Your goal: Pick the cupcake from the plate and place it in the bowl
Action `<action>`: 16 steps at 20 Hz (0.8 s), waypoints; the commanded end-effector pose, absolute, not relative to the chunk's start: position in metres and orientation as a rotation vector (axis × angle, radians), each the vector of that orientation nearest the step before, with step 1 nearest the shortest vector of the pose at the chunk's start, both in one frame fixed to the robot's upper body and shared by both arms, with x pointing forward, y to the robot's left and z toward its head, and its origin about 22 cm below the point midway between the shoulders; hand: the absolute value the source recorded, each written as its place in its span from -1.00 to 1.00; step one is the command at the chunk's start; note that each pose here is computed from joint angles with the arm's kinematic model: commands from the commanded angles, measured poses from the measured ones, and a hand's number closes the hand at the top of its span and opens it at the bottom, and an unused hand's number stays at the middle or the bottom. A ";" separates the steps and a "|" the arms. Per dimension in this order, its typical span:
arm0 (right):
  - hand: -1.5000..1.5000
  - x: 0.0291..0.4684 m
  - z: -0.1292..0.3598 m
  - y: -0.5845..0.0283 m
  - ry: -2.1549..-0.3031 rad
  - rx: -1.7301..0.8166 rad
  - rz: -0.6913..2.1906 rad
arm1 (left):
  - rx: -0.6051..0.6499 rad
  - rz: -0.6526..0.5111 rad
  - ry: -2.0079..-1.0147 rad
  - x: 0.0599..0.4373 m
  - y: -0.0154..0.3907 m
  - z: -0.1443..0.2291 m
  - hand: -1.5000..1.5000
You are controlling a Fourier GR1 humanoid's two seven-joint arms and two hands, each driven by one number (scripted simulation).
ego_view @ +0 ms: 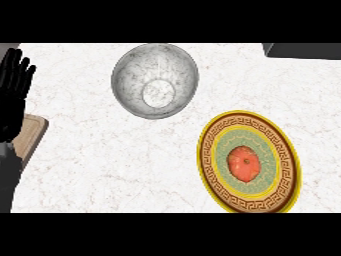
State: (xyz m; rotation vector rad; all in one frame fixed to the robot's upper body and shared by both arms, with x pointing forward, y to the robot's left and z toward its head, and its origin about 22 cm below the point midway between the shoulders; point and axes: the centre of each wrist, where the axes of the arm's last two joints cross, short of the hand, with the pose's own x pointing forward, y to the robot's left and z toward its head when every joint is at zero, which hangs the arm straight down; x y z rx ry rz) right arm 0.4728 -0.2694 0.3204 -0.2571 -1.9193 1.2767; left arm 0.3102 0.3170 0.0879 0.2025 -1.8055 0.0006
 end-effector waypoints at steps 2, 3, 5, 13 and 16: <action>1.00 0.479 0.323 -0.222 -1.874 -0.060 1.384 | 0.210 0.018 -1.784 0.307 0.315 0.086 0.00; 1.00 0.477 0.333 -0.190 -1.865 -0.061 1.445 | 0.214 0.021 -1.795 0.316 0.327 0.077 0.00; 1.00 0.482 0.304 -0.175 -1.826 -0.062 1.478 | 0.215 0.010 -1.791 0.308 0.322 0.084 0.00; 1.00 0.474 0.263 -0.085 -1.742 -0.001 1.519 | 0.215 0.003 -1.788 0.306 0.330 0.094 0.00; 1.00 0.472 0.239 -0.082 -1.716 -0.006 1.574 | 0.211 0.021 -1.776 0.292 0.338 0.087 0.00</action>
